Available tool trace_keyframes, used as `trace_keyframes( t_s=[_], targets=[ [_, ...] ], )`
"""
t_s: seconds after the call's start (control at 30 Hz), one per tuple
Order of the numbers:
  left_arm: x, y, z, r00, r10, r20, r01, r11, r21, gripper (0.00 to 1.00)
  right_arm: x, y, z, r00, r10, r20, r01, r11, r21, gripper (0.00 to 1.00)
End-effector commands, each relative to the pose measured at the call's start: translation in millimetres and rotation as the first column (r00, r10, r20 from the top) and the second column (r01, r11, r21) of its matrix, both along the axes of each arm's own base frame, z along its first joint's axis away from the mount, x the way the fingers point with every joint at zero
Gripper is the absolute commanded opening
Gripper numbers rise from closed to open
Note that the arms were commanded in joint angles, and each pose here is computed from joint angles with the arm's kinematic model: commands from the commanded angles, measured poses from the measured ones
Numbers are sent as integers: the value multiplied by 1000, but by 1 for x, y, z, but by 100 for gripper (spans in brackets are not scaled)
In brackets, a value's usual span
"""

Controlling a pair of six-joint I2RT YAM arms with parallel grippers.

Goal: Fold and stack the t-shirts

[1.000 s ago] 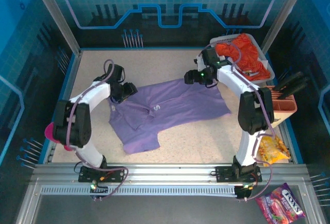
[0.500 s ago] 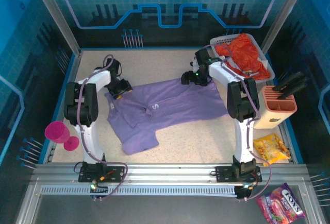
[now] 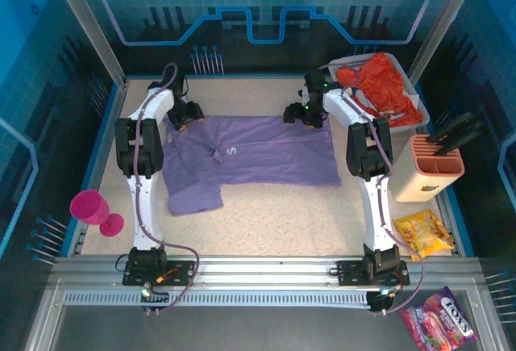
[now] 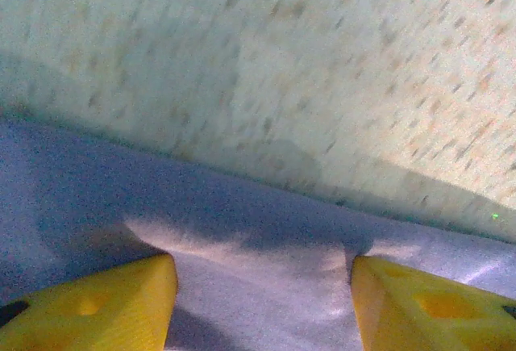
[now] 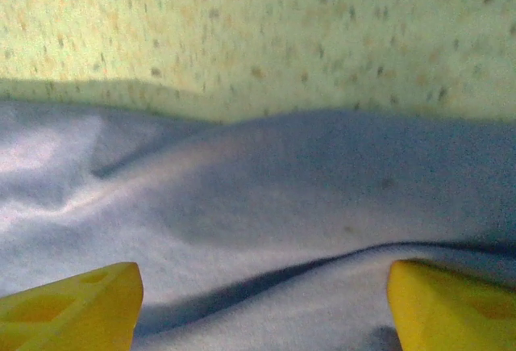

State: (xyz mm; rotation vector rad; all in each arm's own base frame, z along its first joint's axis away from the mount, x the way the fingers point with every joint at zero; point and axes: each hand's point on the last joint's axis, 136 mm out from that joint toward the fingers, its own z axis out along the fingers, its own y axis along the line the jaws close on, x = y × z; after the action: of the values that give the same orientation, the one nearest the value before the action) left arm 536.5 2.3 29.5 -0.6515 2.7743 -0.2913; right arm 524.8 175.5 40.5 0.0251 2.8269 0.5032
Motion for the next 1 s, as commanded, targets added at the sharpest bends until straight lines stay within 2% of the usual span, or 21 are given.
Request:
trace_keyframes(
  t_s=[0.0,0.1,0.2,0.37,0.5,0.8,0.97],
  targets=[
    [1,5,5,999,-49,-19,49,999,20,64,9,-11,-2,999,-30,-18,30,999,-11,80],
    [5,6,37,997,-67,46,65,997,28,69,15,-9,9,1000,-8,23,9,1000,-3,80],
    [-4,0,78,991,-67,115,67,998,7,73,14,0,32,996,20,89,-23,999,39,81],
    [-52,-15,133,980,-46,193,59,996,-67,69,-7,11,92,972,69,224,-83,995,55,83],
    [-107,-16,135,989,-32,143,41,997,-59,74,-39,6,115,970,63,234,-82,994,73,85],
    [-235,-19,89,997,69,-37,-72,994,-80,75,-125,-44,102,993,-22,112,20,1000,20,87],
    [-283,-7,75,971,217,-100,-220,975,-29,72,-157,-65,90,995,-58,87,59,998,-10,86]
  ],
)
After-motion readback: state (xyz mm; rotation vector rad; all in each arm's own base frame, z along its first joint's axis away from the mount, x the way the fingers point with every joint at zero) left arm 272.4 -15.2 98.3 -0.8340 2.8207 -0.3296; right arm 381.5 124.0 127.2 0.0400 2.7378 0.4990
